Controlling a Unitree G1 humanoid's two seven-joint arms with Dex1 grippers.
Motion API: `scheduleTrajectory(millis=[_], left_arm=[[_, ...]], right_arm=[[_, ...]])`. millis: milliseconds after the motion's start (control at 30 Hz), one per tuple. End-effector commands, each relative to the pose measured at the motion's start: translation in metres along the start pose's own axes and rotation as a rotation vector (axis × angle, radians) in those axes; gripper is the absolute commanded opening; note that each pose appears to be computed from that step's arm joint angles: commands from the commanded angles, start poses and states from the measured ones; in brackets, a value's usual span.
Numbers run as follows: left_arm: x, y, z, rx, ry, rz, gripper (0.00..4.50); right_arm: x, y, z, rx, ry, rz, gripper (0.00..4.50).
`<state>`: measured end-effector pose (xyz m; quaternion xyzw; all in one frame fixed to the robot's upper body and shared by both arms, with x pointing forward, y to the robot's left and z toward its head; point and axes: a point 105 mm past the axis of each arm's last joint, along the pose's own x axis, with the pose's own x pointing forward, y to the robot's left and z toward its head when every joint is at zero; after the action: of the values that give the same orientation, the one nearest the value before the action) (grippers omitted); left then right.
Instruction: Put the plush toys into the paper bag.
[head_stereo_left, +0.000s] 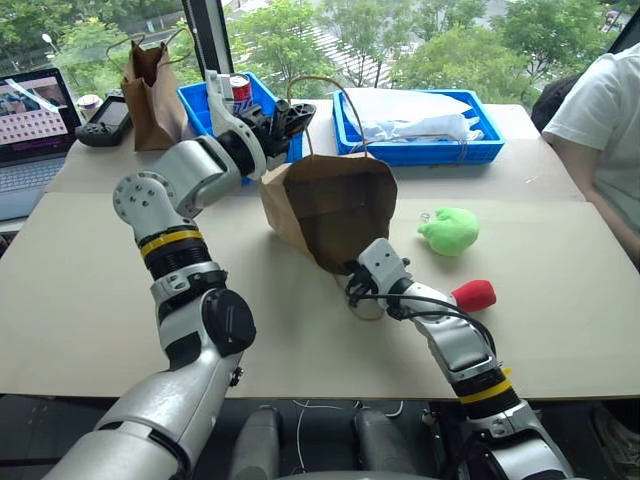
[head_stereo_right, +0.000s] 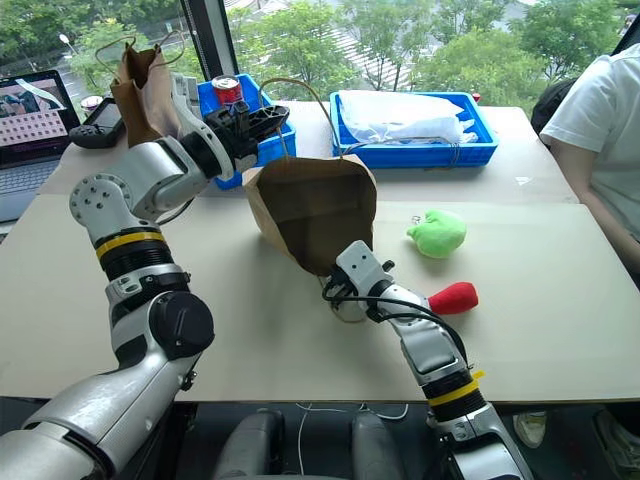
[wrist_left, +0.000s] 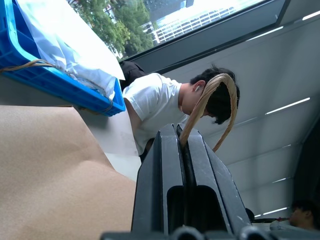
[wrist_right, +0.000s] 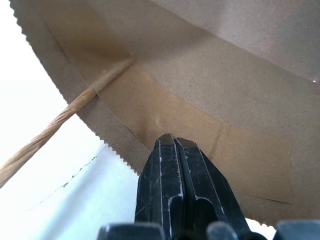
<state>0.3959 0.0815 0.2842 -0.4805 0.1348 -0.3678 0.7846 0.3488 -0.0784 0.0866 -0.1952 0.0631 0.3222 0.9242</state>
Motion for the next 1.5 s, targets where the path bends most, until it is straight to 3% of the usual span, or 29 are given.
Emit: scheduleTrajectory(millis=[33, 267, 367, 533, 633, 733, 1000, 1200, 1300, 1433, 1467, 1500], left_arm=[[-0.002, -0.015, -0.006, 0.043, 0.016, -0.063, 0.0], [-0.012, 0.001, -0.021, 0.05, 0.05, -0.021, 0.0], [-0.015, 0.004, -0.022, 0.097, 0.072, 0.001, 0.0], [-0.014, 0.002, -0.022, 0.09, 0.072, -0.014, 0.0], [-0.011, 0.0, -0.026, 0.083, 0.081, -0.028, 0.0], [-0.01, -0.001, -0.029, 0.082, 0.091, -0.035, 0.0], [-0.01, 0.001, -0.029, 0.104, 0.103, -0.023, 0.0], [-0.01, -0.005, -0.028, 0.112, 0.1, -0.034, 0.0], [-0.009, -0.005, -0.031, 0.104, 0.097, -0.035, 0.0], [-0.007, -0.006, -0.039, 0.081, 0.092, -0.035, 0.0], [-0.007, -0.006, -0.039, 0.078, 0.09, -0.033, 0.0], [-0.007, -0.007, -0.041, 0.076, 0.091, -0.035, 0.0]], right_arm=[[-0.01, -0.004, 0.017, 0.074, -0.065, 0.015, 0.02], [-0.039, -0.021, 0.059, 0.113, -0.154, 0.052, 0.02], [-0.07, -0.039, 0.074, 0.047, -0.108, 0.081, 0.69], [-0.127, -0.078, 0.081, -0.067, 0.038, 0.058, 2.48], [-0.161, -0.098, 0.059, -0.132, 0.235, 0.061, 3.41], [-0.174, -0.098, 0.022, -0.149, 0.399, 0.118, 4.43], [-0.161, -0.1, -0.046, -0.114, 0.501, 0.082, 4.43], [-0.162, -0.105, -0.056, -0.168, 0.527, 0.048, 2.78], [-0.162, -0.111, -0.032, -0.236, 0.472, 0.037, 1.7], [-0.152, -0.098, 0.049, -0.288, 0.226, 0.116, 0.33], [-0.151, -0.096, 0.055, -0.29, 0.213, 0.127, 0.05], [-0.146, -0.091, 0.065, -0.306, 0.183, 0.138, 0.05]])
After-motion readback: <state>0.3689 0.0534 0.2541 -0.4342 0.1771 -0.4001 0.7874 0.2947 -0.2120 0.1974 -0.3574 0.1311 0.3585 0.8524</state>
